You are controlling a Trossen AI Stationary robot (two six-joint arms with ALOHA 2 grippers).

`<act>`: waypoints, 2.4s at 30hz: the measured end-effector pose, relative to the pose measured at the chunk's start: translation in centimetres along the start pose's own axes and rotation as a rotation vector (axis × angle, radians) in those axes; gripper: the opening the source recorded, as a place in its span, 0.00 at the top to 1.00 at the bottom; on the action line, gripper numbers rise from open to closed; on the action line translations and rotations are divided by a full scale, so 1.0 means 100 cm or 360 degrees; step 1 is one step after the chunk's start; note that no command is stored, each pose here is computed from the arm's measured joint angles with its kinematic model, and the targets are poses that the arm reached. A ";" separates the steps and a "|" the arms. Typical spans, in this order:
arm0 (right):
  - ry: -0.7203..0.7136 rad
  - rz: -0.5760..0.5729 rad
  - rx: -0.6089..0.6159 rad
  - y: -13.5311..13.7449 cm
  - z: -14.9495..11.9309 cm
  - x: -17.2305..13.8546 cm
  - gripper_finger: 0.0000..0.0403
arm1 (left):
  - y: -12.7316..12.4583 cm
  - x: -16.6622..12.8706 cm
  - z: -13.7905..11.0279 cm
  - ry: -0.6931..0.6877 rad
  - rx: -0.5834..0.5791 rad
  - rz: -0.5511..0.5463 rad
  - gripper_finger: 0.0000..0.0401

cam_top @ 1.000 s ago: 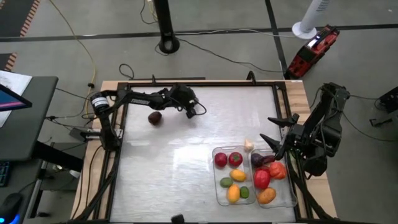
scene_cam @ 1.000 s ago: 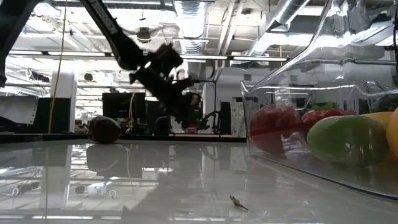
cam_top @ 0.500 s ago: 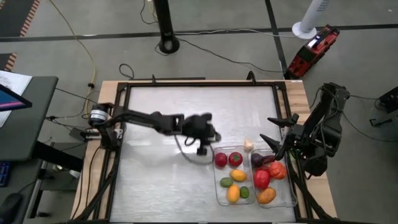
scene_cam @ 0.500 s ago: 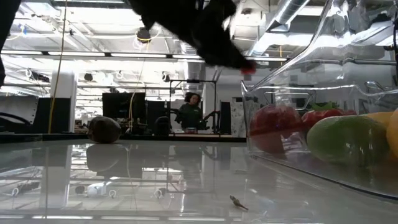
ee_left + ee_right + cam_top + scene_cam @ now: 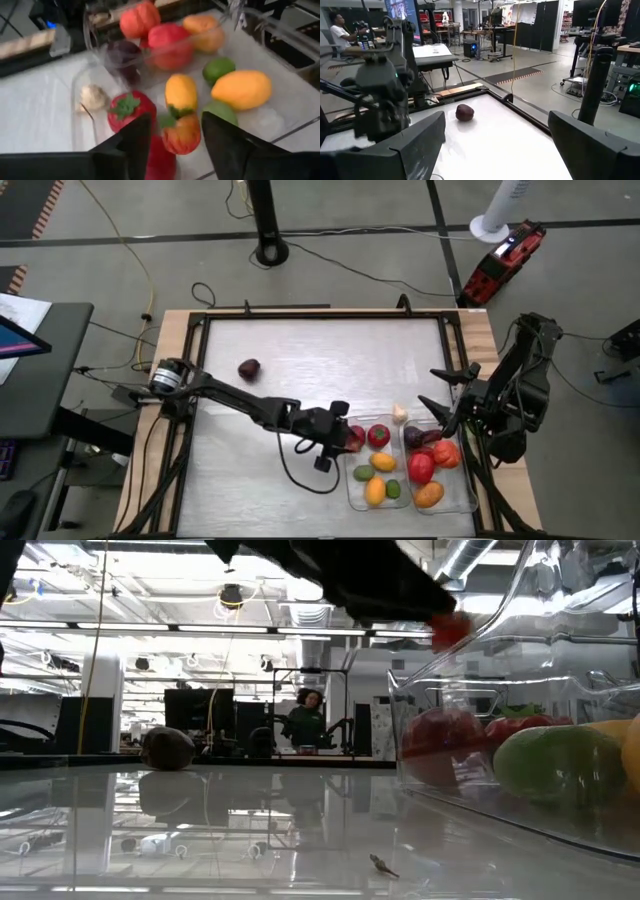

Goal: Sort produce into baskets
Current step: Put the persimmon into the left transparent bin, then put the apple into the left transparent bin

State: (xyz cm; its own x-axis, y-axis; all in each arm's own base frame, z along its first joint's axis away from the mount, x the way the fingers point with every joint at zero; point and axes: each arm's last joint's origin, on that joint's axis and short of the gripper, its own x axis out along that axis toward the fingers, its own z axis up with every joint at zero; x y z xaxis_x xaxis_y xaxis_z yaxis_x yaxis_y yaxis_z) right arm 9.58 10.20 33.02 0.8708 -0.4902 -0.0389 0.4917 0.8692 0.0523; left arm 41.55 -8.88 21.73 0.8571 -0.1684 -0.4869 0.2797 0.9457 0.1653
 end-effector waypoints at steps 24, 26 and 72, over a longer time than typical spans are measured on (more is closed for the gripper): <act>0.0006 0.0004 -0.0012 0.002 -0.002 0.000 0.06 | 0.007 -0.155 -0.052 0.0317 -0.0393 0.0736 0.41; 0.0005 0.0004 -0.0005 0.003 -0.001 0.000 0.06 | 0.008 -0.171 -0.065 0.0341 -0.0501 0.0797 0.40; 0.0012 0.0010 0.0009 0.010 -0.003 0.000 0.06 | 0.068 -0.217 -0.229 0.0669 -0.1196 0.1165 0.35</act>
State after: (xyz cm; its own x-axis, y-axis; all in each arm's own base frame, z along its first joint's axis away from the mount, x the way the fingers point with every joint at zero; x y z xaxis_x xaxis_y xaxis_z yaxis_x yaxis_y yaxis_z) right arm 10.08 11.03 32.76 0.8736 -0.4844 -0.0459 0.4864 0.8718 0.0584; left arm 14.96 7.60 13.75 0.4548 0.4674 -0.7581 -0.6824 0.7299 0.0407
